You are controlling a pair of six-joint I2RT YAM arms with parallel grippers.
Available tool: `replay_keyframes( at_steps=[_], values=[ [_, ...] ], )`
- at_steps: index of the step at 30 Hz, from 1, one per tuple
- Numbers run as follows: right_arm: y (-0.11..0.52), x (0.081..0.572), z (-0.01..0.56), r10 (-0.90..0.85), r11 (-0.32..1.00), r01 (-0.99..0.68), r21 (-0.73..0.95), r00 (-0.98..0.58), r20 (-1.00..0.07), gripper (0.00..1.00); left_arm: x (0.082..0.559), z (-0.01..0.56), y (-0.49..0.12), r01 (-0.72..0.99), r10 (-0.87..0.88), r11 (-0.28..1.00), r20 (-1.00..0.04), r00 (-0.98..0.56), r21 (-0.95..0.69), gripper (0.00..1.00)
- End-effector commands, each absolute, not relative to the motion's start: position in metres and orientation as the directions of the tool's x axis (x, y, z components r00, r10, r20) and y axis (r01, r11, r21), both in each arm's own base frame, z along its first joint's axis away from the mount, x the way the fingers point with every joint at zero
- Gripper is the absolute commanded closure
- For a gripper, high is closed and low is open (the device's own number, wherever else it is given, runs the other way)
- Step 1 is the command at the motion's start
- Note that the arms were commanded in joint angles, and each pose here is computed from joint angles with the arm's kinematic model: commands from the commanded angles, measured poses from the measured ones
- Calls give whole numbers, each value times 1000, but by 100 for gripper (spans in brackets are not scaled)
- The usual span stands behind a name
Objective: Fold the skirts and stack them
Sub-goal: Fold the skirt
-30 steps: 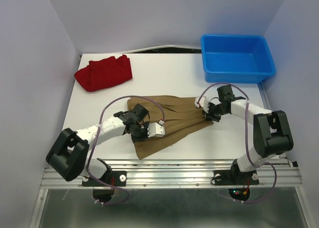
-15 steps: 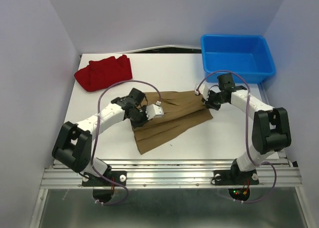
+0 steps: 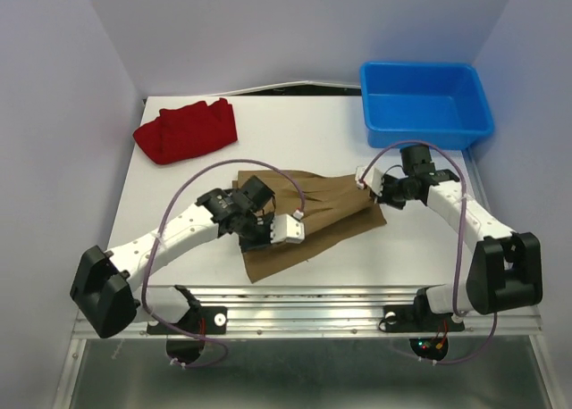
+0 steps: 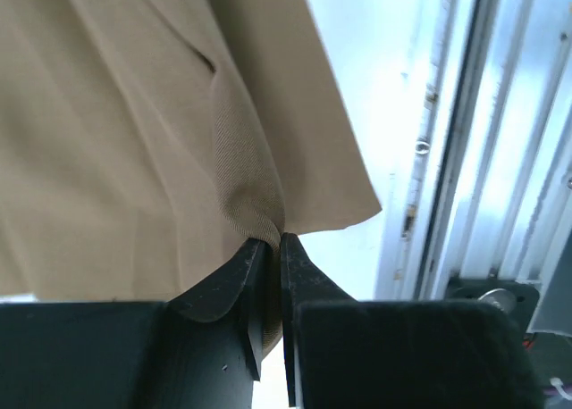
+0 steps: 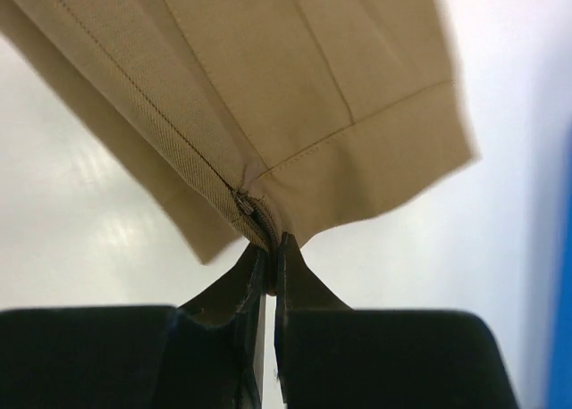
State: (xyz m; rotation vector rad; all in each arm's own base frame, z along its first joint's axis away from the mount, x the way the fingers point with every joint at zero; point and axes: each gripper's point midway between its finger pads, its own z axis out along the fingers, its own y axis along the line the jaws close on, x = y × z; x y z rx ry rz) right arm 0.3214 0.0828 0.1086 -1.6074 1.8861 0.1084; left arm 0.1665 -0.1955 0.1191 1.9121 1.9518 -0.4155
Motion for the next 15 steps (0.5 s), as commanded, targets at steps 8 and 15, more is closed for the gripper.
replay_keyframes(
  at_steps=[8, 15],
  values=[
    [71, 272, 38, -917, 102, -961, -256, 9, -400, 48, 132, 42, -177, 996, 962, -6, -274, -17, -85, 66],
    [82, 296, 119, -883, 164, -913, -373, 33, -468, 27, 132, 110, -197, 999, 898, -32, -440, 15, -32, 41]
  ],
)
